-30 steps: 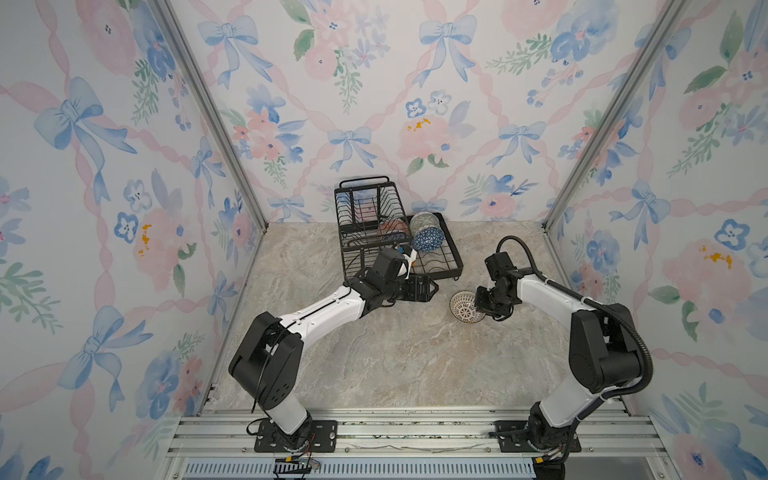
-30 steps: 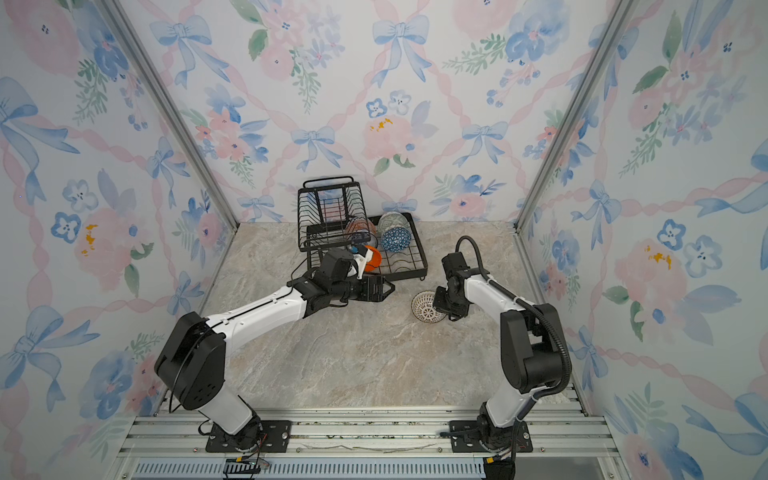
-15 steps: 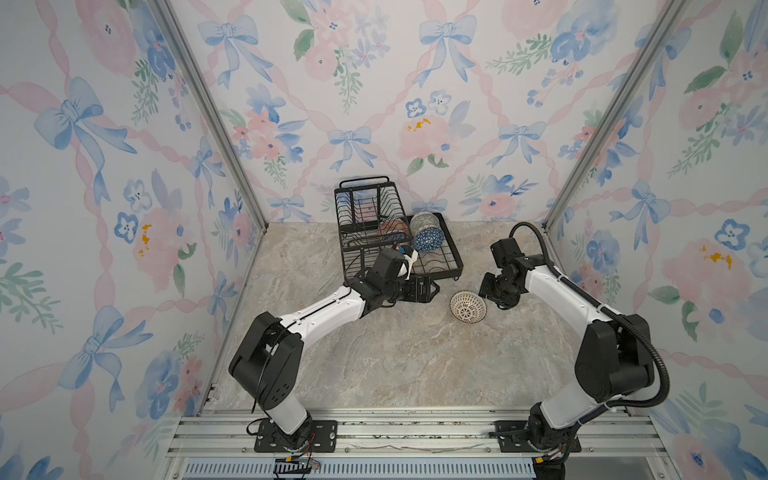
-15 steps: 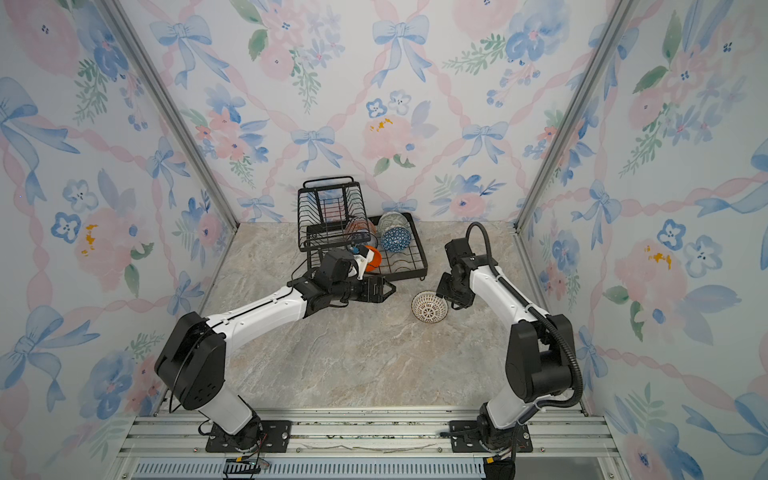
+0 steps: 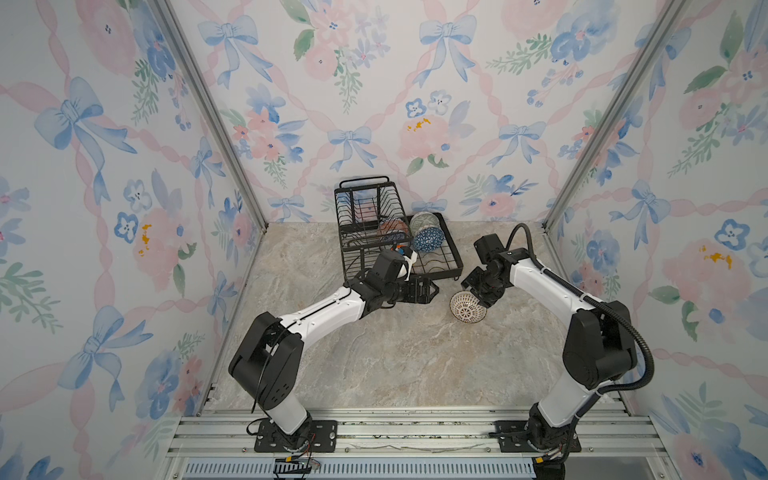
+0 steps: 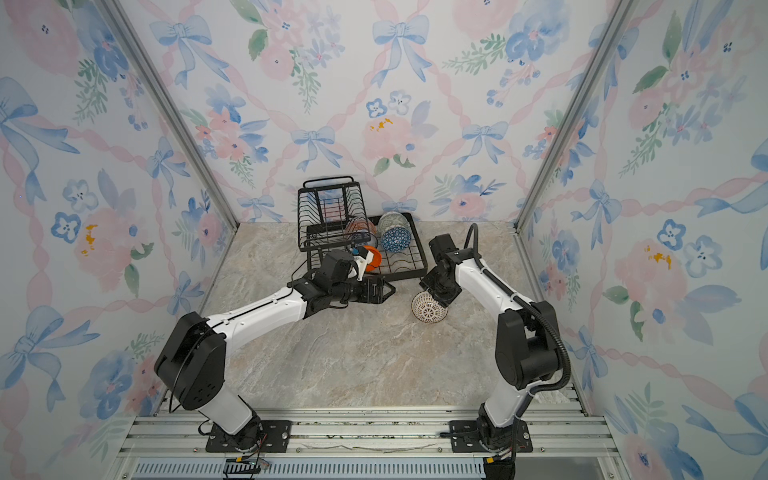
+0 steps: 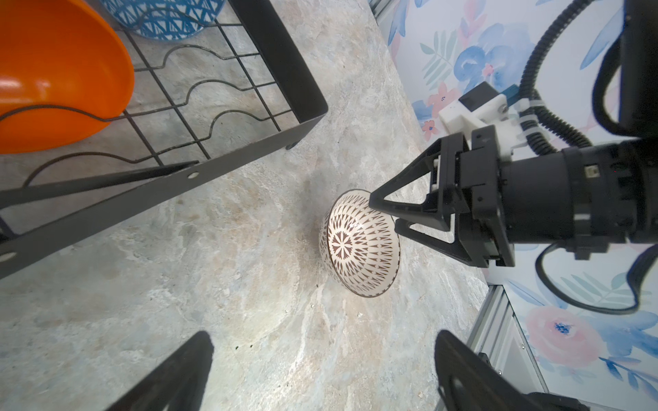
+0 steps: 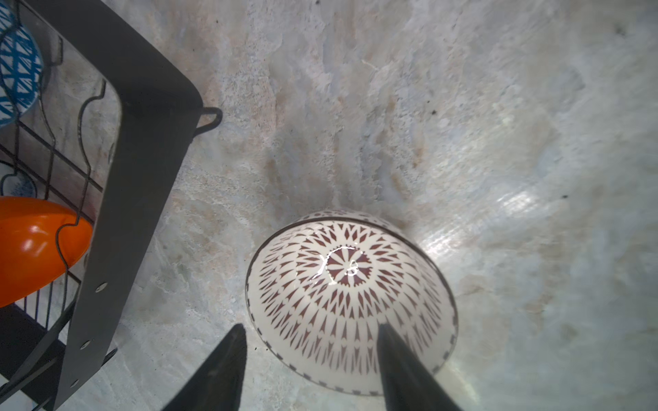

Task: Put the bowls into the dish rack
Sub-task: 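Lift the white maroon-patterned bowl and carry it toward the rack with the right gripper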

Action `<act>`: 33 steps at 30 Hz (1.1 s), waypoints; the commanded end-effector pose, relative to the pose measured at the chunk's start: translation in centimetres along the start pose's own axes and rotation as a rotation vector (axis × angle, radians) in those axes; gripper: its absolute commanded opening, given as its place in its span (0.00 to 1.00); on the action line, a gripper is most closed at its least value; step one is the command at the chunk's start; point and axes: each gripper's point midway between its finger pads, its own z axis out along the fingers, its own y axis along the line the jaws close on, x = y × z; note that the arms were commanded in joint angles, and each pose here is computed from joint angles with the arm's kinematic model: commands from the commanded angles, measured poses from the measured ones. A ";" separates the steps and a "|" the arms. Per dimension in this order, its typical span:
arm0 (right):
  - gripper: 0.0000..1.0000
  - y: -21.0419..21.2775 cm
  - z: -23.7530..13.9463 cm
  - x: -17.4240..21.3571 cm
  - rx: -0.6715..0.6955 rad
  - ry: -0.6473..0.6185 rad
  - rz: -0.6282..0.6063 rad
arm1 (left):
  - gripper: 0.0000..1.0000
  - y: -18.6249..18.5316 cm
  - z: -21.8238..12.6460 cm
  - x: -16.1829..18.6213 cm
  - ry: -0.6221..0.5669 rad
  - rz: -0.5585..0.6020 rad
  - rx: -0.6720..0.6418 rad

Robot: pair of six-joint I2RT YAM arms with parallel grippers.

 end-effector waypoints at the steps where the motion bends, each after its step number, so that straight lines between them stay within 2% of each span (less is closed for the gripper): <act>1: 0.62 1.8 0.8 0.4 -0.018 0.030 0.078 | 0.98 -0.1 -0.9 -0.1 -0.017 -0.014 -0.009; 9: 0.61 1.2 3.9 -0.2 0.026 0.073 0.146 | 0.98 -0.1 -1.2 -0.3 -0.035 -0.009 -0.025; 18: 0.58 0.4 5.0 -1.8 0.032 0.073 0.170 | 0.98 -0.1 -1.2 -0.7 -0.041 0.005 -0.027; 29: 0.37 0.8 6.3 -1.1 0.042 0.102 0.142 | 0.98 -0.2 -1.1 -0.7 -0.038 0.013 -0.022; 33: 0.24 0.8 6.2 -0.7 0.036 0.106 0.138 | 0.98 -0.1 -1.4 -0.6 -0.040 0.014 -0.025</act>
